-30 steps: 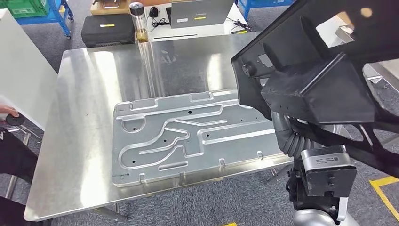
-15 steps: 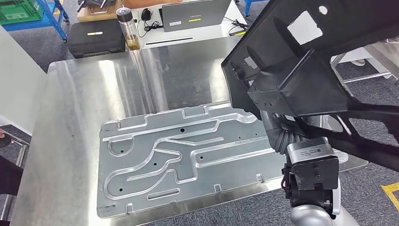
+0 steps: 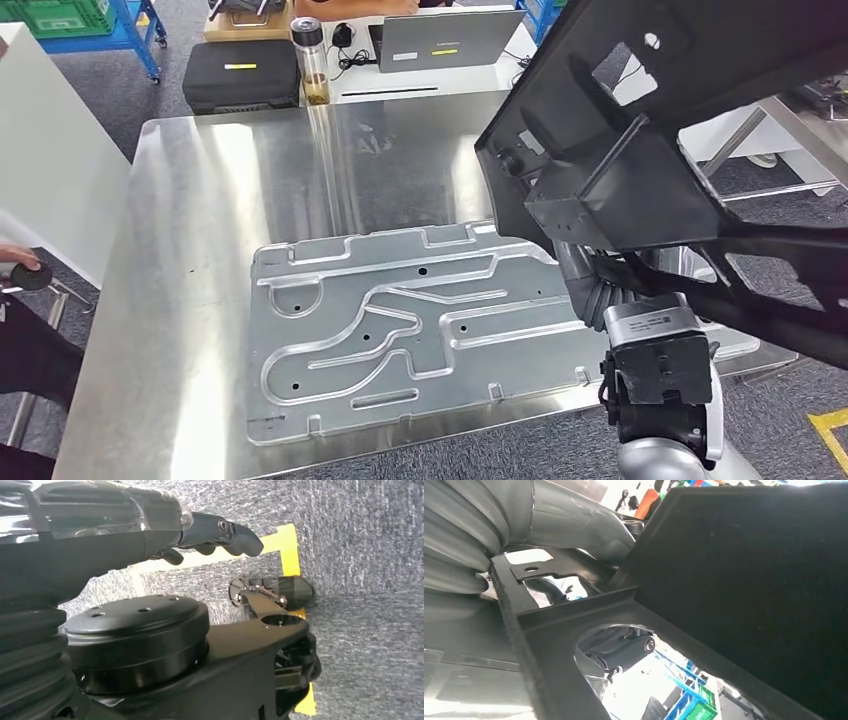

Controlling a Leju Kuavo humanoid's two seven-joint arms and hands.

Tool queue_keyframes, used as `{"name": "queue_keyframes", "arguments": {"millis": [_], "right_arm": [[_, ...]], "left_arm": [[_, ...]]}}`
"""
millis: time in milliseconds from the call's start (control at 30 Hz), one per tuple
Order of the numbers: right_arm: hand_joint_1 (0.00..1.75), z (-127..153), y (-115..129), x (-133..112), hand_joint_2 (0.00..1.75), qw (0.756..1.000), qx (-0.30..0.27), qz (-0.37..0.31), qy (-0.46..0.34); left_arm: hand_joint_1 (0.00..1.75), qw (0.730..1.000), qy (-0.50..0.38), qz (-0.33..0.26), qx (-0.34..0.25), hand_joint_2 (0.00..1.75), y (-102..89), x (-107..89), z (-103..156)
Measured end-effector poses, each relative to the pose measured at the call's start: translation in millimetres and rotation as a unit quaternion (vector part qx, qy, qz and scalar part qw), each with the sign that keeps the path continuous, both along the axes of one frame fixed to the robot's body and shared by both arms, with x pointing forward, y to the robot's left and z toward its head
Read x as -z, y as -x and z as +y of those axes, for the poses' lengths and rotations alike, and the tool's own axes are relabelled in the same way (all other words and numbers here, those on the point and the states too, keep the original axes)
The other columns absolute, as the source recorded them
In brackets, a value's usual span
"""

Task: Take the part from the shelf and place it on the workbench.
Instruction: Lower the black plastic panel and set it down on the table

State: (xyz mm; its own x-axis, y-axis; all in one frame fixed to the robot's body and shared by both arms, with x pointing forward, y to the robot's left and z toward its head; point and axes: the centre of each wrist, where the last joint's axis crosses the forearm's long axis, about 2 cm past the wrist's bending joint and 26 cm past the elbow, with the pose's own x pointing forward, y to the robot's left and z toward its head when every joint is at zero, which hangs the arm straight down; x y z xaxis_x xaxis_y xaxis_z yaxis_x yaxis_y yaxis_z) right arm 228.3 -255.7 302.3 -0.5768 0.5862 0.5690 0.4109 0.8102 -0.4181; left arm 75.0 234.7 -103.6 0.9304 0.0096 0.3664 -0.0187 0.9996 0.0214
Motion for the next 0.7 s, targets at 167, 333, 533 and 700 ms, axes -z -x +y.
{"name": "queue_keyframes", "arguments": {"millis": [167, 333, 533, 700], "right_arm": [[1.75, 0.3, -1.0, -1.3, 1.75, 1.000, -0.001, -0.003, 0.001], [1.75, 1.1, -1.8, -1.9, 1.75, 1.000, -0.003, -0.001, 0.008], [1.75, 5.1, -4.6, -1.5, 1.75, 0.999, -0.020, 0.028, 0.038], [1.75, 13.7, -14.4, -10.0, 1.75, 0.989, -0.066, 0.097, 0.088]], "left_arm": [[0.00, 1.000, 0.004, -0.001, 0.000, 1.75, -0.7, -0.4, -2.6], [0.00, 1.000, 0.006, 0.000, 0.000, 1.75, -0.3, -0.4, -3.3], [0.00, 1.000, 0.003, -0.006, 0.002, 1.75, -0.5, -0.3, -2.2], [0.00, 1.000, 0.003, -0.014, 0.006, 1.75, -3.9, -1.0, -2.4]]}}
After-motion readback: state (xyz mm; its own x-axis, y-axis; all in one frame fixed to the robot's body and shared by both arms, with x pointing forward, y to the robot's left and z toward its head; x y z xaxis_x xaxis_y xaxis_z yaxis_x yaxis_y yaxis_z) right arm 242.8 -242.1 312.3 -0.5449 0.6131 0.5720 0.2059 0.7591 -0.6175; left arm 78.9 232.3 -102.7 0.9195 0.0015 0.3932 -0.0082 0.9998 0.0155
